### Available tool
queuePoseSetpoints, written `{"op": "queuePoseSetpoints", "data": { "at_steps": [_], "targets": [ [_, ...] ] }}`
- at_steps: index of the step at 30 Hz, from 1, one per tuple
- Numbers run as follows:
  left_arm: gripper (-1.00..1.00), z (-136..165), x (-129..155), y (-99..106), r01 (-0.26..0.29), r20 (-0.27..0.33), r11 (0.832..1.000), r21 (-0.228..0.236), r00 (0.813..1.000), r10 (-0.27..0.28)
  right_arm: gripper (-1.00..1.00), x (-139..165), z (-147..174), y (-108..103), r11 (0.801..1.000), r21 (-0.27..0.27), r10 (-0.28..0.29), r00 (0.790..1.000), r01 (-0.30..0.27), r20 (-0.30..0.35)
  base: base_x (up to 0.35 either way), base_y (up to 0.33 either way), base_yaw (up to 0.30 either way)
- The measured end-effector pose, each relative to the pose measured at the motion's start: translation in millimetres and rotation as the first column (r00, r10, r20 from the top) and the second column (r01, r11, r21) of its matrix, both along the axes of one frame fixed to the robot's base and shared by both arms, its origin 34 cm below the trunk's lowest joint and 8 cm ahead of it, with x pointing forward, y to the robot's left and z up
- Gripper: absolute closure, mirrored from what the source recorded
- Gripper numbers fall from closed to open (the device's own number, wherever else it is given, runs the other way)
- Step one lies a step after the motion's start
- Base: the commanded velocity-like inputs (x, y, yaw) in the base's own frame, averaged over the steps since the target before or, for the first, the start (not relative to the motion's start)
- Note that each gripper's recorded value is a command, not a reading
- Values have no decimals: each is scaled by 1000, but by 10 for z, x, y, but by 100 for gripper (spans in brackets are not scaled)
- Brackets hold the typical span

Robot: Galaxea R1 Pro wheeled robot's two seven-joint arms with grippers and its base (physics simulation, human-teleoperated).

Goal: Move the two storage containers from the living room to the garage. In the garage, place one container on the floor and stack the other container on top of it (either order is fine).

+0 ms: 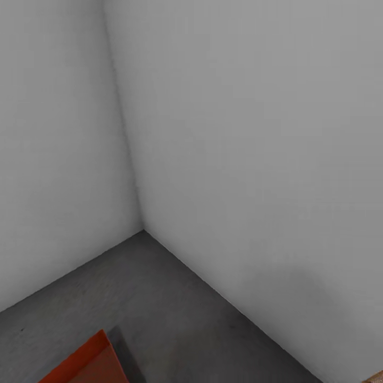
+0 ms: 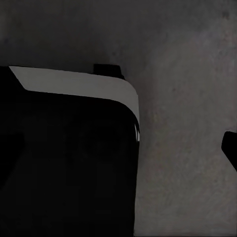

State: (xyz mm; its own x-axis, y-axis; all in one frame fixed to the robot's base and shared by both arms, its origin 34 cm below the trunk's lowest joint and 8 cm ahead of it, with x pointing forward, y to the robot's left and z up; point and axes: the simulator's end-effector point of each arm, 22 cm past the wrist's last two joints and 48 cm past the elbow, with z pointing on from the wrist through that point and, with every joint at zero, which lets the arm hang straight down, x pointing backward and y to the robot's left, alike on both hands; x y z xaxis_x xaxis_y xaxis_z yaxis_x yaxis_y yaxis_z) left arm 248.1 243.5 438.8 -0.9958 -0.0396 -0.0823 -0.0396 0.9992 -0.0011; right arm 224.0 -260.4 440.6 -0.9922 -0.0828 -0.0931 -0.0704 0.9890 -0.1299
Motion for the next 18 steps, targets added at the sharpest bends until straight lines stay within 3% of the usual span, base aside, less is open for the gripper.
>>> {"op": "queuePoseSetpoints", "data": {
  "at_steps": [18],
  "targets": [
    [-100, -6, -138, 28, -1, -16, 1000, 9, 1000, 1, -100, -152, 3, -109, 1000, -12, 1, 1000, -1, -2, 0, 0, -250]
  ]
}}
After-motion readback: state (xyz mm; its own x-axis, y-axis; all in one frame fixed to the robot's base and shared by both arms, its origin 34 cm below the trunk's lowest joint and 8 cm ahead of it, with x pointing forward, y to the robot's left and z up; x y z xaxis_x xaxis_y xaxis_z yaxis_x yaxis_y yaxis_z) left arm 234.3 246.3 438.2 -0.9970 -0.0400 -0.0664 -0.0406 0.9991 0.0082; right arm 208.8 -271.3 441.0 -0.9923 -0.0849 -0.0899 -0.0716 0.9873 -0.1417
